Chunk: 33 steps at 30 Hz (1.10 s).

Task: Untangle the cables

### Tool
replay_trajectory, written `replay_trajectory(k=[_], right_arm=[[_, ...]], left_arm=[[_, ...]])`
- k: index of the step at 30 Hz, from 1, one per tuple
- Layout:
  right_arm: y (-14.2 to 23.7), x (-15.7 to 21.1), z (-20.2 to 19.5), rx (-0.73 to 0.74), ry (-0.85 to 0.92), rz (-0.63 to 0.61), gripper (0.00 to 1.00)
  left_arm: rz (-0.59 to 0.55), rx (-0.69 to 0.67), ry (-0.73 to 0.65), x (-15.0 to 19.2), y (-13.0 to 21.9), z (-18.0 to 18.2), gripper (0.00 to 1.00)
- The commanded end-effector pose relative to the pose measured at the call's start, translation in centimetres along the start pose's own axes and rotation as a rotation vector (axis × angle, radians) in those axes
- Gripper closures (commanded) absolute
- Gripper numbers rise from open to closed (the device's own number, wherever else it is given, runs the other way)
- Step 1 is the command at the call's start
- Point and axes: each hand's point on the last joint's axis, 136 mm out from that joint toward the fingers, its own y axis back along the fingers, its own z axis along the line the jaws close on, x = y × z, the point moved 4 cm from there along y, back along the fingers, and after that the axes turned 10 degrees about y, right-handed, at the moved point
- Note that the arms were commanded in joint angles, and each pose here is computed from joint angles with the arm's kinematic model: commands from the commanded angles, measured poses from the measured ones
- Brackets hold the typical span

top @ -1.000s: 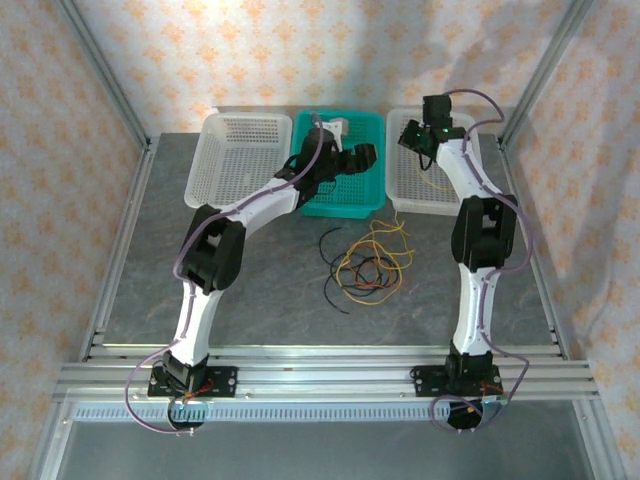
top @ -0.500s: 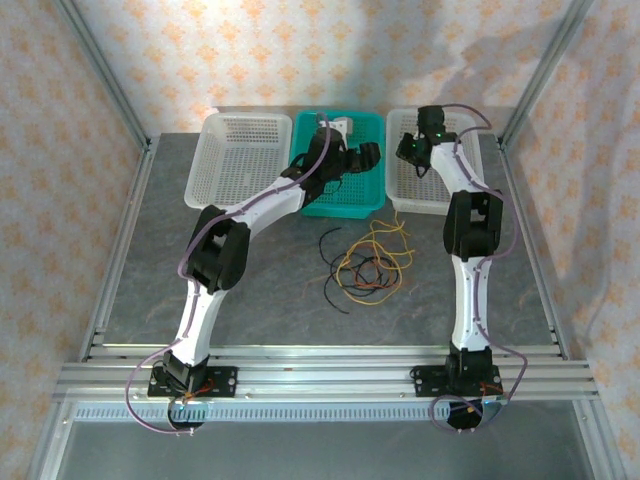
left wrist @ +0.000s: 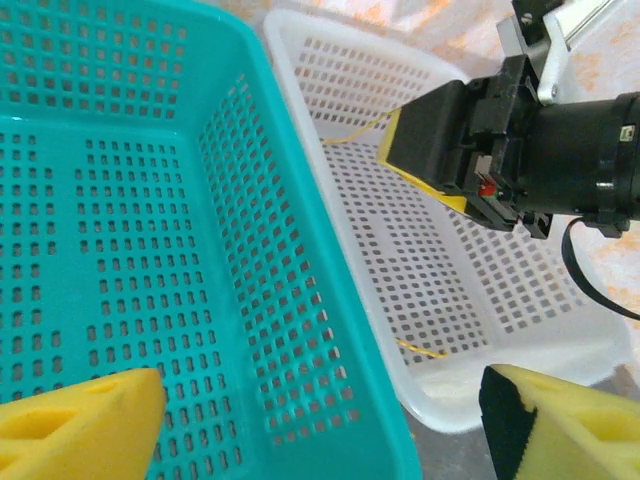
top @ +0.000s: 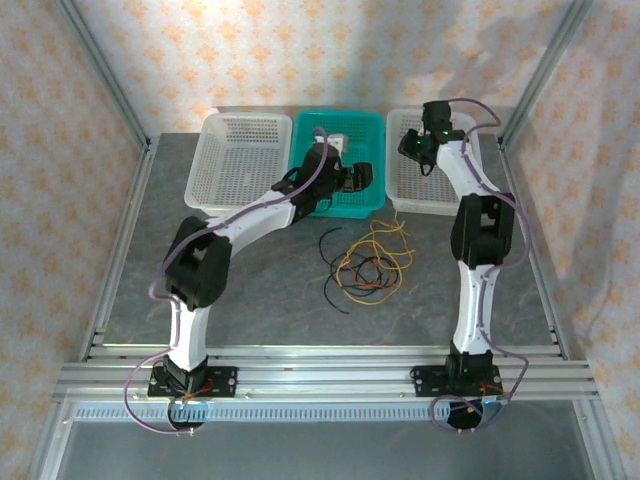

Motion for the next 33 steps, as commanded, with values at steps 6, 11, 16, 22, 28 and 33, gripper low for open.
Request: replay_trajectory(k=[6, 11, 16, 22, 28, 33], right_arm=[[7.7, 1.6, 2.7, 0.065, 0.076, -0.128, 0.64], [9.8, 6.5, 3.1, 0.108, 0.106, -0.120, 0.64], [11.2, 10.5, 2.8, 0.127, 0.110, -0.100, 0.65], [12.2, 15.2, 3.2, 0.106, 0.094, -0.025, 0.66], [13.1, 20.2, 6.0, 0.007, 0.112, 0.058, 0.67], [13.0, 23.1, 7.9, -0.040, 0.108, 0.101, 0.67]], left_arm=[[-0.018, 0.027, -0.064, 1.4, 5.2, -1.2, 0.16], [0.009, 0.018, -0.086, 3.9, 7.2, 0.2, 0.16], [0.052, -0.008, -0.088, 6.5, 8.0, 1.1, 0.16], [0.112, -0.015, -0.100, 10.5, 8.8, 1.2, 0.16], [0.201, -0.014, -0.018, 13.8, 9.8, 2.5, 0.22], [0.190, -0.034, 0.101, 15.4, 12.0, 4.9, 0.22]])
